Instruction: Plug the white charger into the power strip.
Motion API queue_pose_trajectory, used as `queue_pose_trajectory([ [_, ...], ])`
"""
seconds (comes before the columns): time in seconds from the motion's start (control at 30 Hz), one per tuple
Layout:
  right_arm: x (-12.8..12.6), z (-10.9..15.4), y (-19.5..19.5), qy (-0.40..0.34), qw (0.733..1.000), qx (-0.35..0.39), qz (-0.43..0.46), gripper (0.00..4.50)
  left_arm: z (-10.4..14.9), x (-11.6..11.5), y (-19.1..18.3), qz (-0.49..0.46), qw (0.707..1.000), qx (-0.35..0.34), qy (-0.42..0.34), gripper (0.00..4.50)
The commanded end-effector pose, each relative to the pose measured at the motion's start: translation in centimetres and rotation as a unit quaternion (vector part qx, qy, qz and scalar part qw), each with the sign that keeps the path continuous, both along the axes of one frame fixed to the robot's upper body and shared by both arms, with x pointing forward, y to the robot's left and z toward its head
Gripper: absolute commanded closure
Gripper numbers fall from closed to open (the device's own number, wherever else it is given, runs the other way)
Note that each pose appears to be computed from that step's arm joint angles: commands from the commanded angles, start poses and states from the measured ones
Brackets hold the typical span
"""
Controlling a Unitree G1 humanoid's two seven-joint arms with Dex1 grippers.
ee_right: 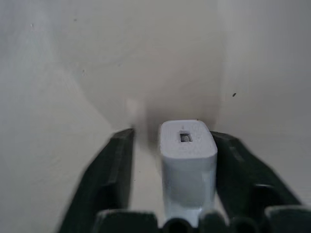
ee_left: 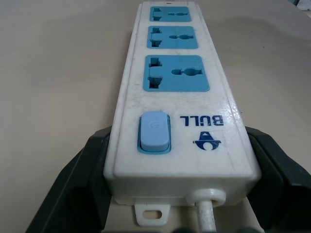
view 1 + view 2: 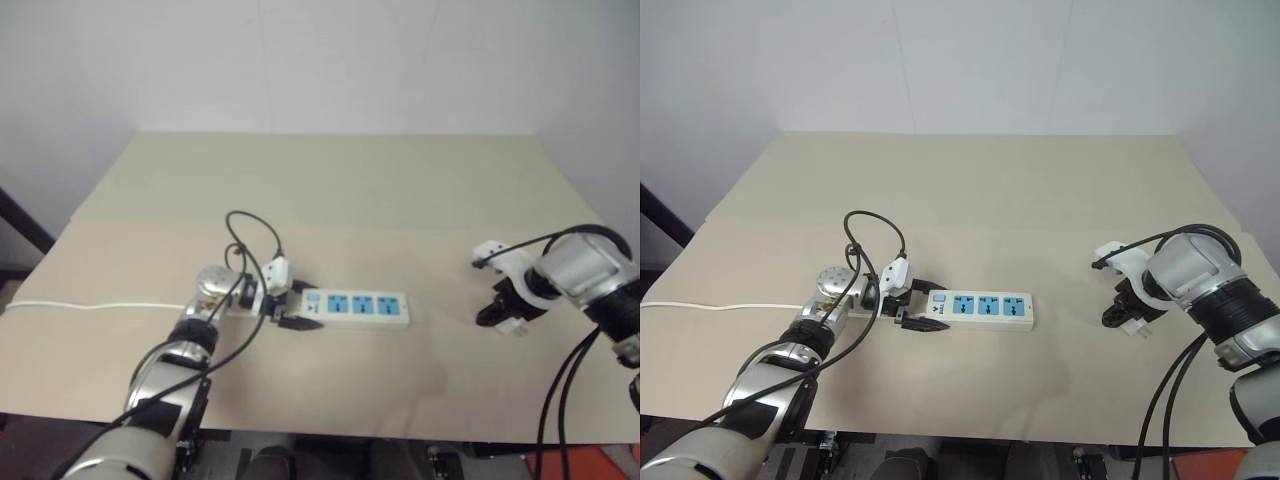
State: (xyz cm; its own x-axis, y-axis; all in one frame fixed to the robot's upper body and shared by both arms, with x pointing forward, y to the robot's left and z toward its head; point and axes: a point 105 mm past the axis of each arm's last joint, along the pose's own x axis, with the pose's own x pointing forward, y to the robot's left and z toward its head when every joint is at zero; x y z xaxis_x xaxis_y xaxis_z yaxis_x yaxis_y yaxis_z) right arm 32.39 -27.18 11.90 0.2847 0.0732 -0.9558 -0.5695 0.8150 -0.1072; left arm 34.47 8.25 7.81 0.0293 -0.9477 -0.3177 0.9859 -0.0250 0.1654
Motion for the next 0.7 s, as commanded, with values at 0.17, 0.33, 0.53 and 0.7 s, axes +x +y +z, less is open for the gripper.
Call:
queue_pose_trajectory([
  [0.17, 0.5, 1.1, 0.5, -0.036, 0.999, 0.003, 0.017, 3.33, -1.4, -0.5, -0.2, 0.001, 1.0, 0.019, 0.016, 1.22],
  [0.33, 2.9, 6.6, 4.5, -0.169, 0.98, 0.073, 0.075, 3.33, -1.4, -0.4, 0.0, 0.005, 1.0, 0.021, 0.016, 1.22],
  [0.53, 3.8, 12.6, 11.6, -0.328, 0.898, 0.245, 0.16, 3.33, -1.2, -0.2, 0.4, 0.007, 1.0, 0.023, 0.014, 1.22],
  [0.7, 3.5, 12.0, 16.5, -0.375, 0.841, 0.322, 0.219, 3.33, -1.1, -0.1, 0.4, 0.009, 0.999, 0.028, 0.014, 1.22],
])
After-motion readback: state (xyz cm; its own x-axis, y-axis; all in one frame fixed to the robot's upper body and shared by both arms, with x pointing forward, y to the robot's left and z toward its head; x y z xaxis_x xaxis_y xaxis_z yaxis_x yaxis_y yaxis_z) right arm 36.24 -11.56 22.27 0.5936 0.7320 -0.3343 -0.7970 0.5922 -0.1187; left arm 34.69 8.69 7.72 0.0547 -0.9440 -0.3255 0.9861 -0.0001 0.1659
